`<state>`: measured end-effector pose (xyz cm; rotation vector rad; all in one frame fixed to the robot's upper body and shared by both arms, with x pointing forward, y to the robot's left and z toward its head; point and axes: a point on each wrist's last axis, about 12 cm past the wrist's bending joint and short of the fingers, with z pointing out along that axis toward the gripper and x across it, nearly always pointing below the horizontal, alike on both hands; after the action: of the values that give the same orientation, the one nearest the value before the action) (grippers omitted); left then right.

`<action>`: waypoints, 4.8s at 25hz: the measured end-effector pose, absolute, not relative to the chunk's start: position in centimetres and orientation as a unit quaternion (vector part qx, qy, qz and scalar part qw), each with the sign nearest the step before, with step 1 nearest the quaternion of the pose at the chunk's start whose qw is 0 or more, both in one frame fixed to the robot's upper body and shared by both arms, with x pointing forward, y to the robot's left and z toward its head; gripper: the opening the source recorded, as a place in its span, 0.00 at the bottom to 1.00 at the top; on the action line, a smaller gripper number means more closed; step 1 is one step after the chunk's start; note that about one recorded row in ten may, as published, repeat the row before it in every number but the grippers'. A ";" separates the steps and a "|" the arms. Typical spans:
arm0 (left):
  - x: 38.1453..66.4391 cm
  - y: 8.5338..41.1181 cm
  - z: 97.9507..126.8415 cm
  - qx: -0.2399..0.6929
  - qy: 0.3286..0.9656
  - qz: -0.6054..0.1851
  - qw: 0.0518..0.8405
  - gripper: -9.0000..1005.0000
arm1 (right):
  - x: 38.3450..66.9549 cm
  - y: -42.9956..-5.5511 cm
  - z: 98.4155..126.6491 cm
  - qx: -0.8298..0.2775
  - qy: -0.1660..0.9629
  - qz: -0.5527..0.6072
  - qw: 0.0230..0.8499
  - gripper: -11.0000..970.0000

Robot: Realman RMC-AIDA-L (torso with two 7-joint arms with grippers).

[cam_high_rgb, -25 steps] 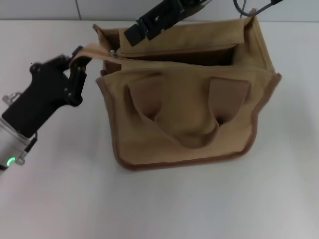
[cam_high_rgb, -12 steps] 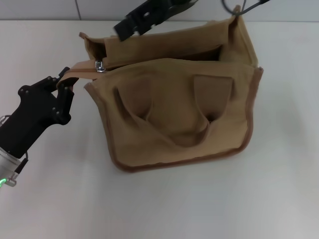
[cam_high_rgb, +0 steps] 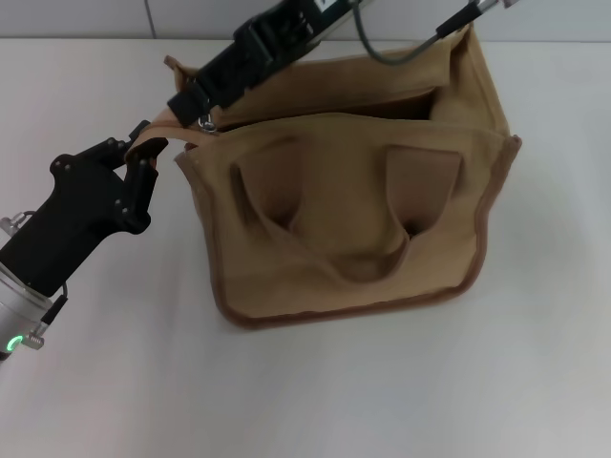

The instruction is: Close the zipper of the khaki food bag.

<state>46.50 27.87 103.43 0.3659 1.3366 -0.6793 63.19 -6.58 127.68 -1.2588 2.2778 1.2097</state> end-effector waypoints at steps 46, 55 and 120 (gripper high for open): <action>45.8 27.1 105.2 0.188 0.534 -0.354 0.744 0.04 | 64.1 -6.6 124.7 -0.361 0.812 0.437 0.140 0.78; 45.9 26.9 105.5 0.195 0.525 -0.362 0.745 0.04 | 64.0 -6.7 124.6 -0.362 0.799 0.457 0.149 0.78; 46.8 26.2 105.8 0.196 0.519 -0.368 0.746 0.04 | 63.4 -9.0 124.1 -0.318 0.779 0.523 0.135 0.78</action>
<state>46.78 26.22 105.80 0.4298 1.1369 -0.8047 63.40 -9.03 124.07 -0.9221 2.2567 1.5142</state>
